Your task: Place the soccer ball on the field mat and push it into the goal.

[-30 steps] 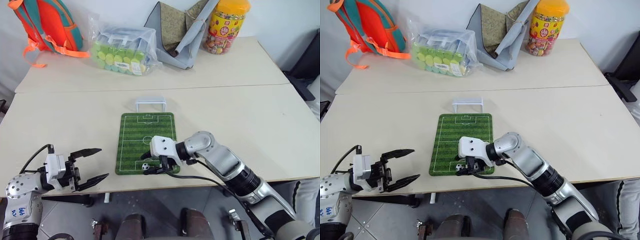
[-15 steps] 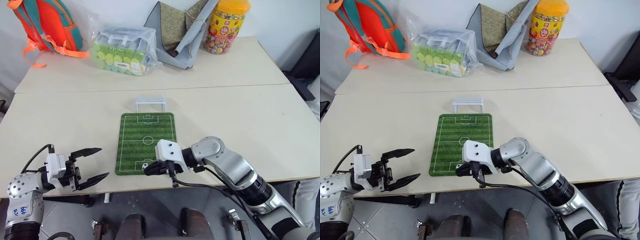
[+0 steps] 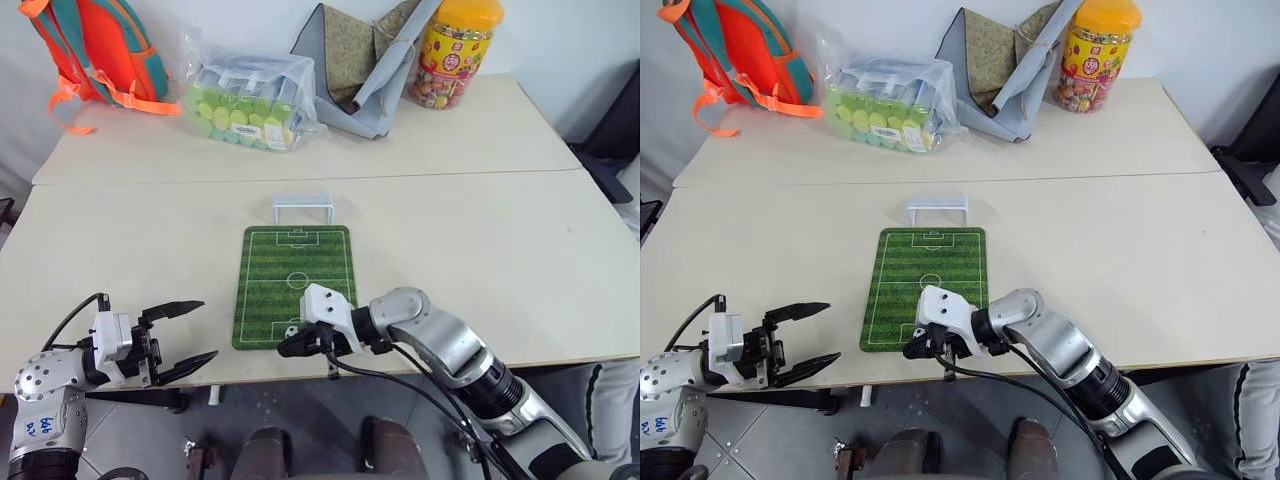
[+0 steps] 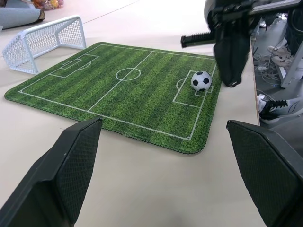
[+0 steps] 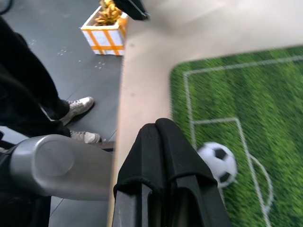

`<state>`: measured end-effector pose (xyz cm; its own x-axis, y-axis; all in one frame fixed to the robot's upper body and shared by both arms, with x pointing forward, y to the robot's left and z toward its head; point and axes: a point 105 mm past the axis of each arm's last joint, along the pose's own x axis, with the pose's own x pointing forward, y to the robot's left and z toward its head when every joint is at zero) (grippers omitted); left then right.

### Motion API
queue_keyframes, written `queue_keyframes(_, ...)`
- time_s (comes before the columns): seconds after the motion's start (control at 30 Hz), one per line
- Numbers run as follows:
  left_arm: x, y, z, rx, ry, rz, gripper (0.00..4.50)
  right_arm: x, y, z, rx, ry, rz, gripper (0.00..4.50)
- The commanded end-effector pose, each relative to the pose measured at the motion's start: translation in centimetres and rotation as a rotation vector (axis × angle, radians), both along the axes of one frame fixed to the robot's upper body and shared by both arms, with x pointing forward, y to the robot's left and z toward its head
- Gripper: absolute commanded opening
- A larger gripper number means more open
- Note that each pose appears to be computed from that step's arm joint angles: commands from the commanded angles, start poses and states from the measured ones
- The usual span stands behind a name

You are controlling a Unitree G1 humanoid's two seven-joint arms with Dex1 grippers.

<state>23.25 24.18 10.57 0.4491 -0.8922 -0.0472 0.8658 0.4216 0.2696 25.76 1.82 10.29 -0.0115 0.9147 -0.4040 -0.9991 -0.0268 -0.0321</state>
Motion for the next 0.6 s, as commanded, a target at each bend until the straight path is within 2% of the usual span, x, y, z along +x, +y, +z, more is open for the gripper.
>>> queue_keyframes(0.03, 0.5, -0.1, 0.9, -0.003, -0.037, -0.014, 4.5, 4.2, -0.9, 2.6, 0.052, -0.125, -0.135, 0.02)
queue_keyframes(0.1, 1.1, -0.2, 1.2, -0.006, -0.048, -0.016, 4.5, 6.7, -2.1, 4.4, 0.071, -0.194, -0.223, 0.02)
queue_keyframes(0.2, 1.6, -0.2, 1.3, -0.005, -0.056, -0.019, 4.5, 9.2, -3.5, 7.4, 0.129, -0.279, -0.326, 0.02)
queue_keyframes(0.27, 2.0, -0.2, 1.4, -0.005, -0.059, -0.02, 4.5, 10.4, -4.5, 9.8, 0.188, -0.307, -0.396, 0.02)
queue_keyframes(0.33, 2.3, -0.3, 1.4, -0.007, -0.062, -0.02, 4.5, 10.6, -5.2, 11.2, 0.224, -0.31, -0.42, 0.02)
queue_keyframes(0.47, 2.9, -0.3, 1.4, -0.013, -0.054, -0.005, 4.5, 9.8, -6.4, 11.3, 0.23, -0.307, -0.414, 0.02)
queue_keyframes(0.6, 4.2, 0.3, 1.8, -0.052, -0.028, 0.066, 4.5, 9.4, -8.5, 9.4, 0.153, -0.292, -0.421, 0.02)
